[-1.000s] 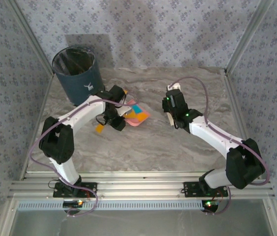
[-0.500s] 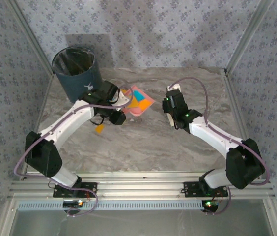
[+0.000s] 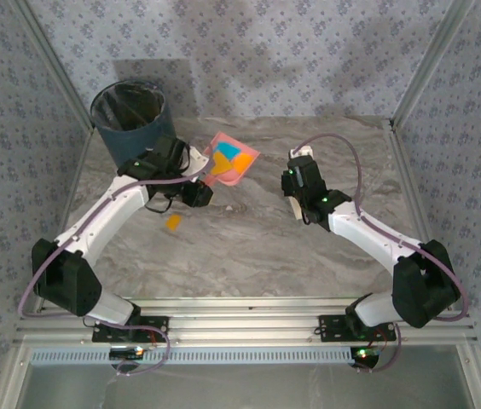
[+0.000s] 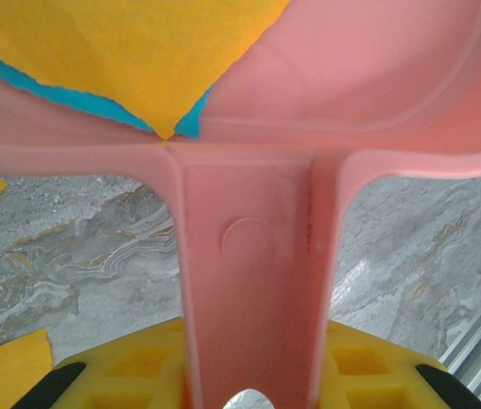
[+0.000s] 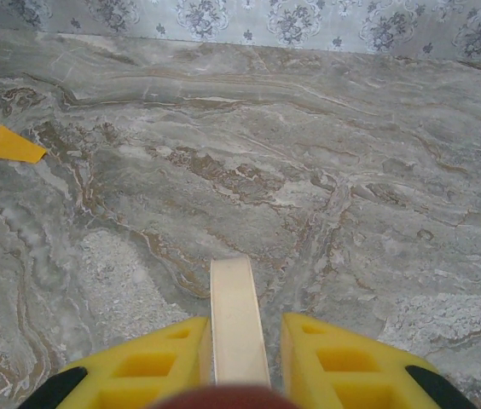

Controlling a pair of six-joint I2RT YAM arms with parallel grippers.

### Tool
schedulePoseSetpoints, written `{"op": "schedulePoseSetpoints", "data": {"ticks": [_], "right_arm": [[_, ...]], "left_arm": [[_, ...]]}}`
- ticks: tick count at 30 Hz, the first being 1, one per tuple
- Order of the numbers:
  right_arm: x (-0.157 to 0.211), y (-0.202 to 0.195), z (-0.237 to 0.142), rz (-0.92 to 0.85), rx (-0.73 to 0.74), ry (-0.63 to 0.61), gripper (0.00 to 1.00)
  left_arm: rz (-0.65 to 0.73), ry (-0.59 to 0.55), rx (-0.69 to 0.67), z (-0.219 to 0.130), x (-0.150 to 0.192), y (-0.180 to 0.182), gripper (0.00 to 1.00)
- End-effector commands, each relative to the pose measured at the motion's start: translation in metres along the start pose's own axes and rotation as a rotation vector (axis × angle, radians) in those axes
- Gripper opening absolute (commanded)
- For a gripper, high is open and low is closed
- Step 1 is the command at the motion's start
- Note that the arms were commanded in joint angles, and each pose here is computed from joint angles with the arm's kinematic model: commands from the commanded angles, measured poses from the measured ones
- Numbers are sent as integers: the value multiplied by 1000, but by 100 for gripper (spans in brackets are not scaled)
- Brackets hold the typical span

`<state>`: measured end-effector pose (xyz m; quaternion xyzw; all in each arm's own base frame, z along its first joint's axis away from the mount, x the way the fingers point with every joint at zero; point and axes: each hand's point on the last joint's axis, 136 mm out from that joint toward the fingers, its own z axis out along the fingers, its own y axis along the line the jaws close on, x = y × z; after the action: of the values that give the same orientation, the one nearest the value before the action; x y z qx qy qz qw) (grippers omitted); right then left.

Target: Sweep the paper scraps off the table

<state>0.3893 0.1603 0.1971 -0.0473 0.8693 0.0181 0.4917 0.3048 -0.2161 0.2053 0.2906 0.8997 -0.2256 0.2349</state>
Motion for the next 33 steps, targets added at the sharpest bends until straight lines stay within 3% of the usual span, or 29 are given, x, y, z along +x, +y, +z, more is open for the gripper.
{"op": "schedulePoseSetpoints", "data": {"ticks": [1,20,33], "right_arm": [[-9,-2,-7,18,-4,-29,0],[-13,0,-6,30,-26,-35,0],[-16,0,-11,42,-50,-44,0]], "left_arm": [[-7,-96,69,-17,-17,-11,0],[-203,-227,218,-67,-64,18,0],[-319,-326,173,-109,-107,57,0]]}}
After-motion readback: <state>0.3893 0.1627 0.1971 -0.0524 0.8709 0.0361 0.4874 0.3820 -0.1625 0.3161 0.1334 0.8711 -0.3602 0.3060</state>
